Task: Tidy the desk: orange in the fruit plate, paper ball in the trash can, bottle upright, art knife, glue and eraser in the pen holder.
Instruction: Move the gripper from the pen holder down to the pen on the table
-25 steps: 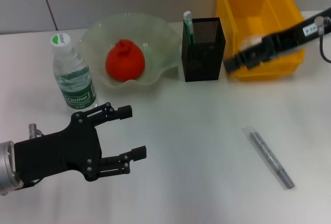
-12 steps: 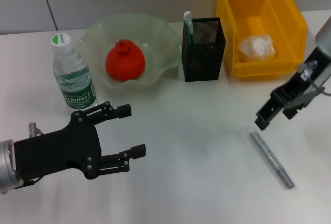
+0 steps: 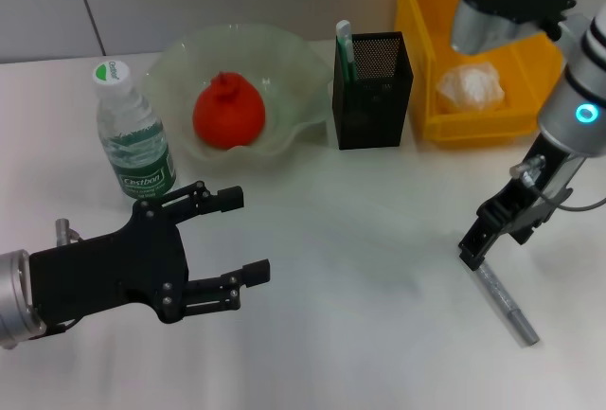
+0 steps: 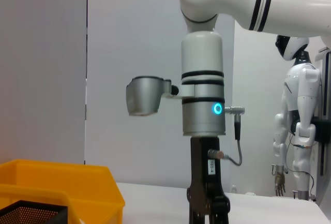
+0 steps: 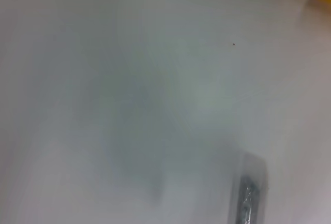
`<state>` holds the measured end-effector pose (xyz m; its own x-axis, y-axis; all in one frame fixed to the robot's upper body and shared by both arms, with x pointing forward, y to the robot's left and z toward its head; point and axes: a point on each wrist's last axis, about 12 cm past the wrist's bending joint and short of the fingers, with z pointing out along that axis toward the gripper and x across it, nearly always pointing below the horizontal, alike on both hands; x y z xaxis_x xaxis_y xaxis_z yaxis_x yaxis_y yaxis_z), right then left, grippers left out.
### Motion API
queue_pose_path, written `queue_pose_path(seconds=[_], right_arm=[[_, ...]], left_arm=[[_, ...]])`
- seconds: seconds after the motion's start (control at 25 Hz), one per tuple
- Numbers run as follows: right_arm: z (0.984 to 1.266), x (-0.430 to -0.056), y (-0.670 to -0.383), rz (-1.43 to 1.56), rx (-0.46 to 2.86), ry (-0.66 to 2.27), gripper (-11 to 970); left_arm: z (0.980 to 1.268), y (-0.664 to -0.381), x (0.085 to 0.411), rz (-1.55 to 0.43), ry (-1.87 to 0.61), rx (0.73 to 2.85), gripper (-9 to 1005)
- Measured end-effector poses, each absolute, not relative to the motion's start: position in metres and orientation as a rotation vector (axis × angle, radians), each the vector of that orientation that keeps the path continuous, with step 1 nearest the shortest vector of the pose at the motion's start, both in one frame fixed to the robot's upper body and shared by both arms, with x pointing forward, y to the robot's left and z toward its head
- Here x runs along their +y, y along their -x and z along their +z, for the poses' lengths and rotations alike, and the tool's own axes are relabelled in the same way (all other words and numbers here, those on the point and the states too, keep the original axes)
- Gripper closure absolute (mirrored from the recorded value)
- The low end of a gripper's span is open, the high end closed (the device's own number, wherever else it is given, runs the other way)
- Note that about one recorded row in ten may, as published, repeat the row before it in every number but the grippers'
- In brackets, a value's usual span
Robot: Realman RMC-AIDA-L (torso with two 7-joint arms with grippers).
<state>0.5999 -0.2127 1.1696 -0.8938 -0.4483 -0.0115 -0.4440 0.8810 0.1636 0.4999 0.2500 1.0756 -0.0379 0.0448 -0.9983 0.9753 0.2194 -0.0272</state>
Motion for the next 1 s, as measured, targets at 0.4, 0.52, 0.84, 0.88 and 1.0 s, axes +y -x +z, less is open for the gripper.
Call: queue_pose_path(seconds=[0.4,0.52,0.84,0.88,1.0], right_arm=[[1.155,-0.205,-0.602,-0.185,-3.013,-0.781,175],[1.149,-0.202,-0.601,-0.174,-3.01,-0.804,175],[1.143,-0.203,-0.6,-0.17,-3.005,-0.801,242],[1.142,-0.203,-0.6,-0.17,-3.005,-0.799,261],[1.14,-0.203,-0.601,-0.17,-3.007,-0.795,318]], left_arm=[[1.076,-0.501,0.249,-1.047,-1.065,1.363,159],[1.075,-0.5,0.249,-1.048,-1.063,1.365,159],[1.075,-0.5,0.25,-1.047,-1.058,1.367,159],[1.075,-0.5,0.25,-1.046,-1.058,1.367,159],[1.075,-0.5,0.25,-1.047,-1.059,1.366,159]])
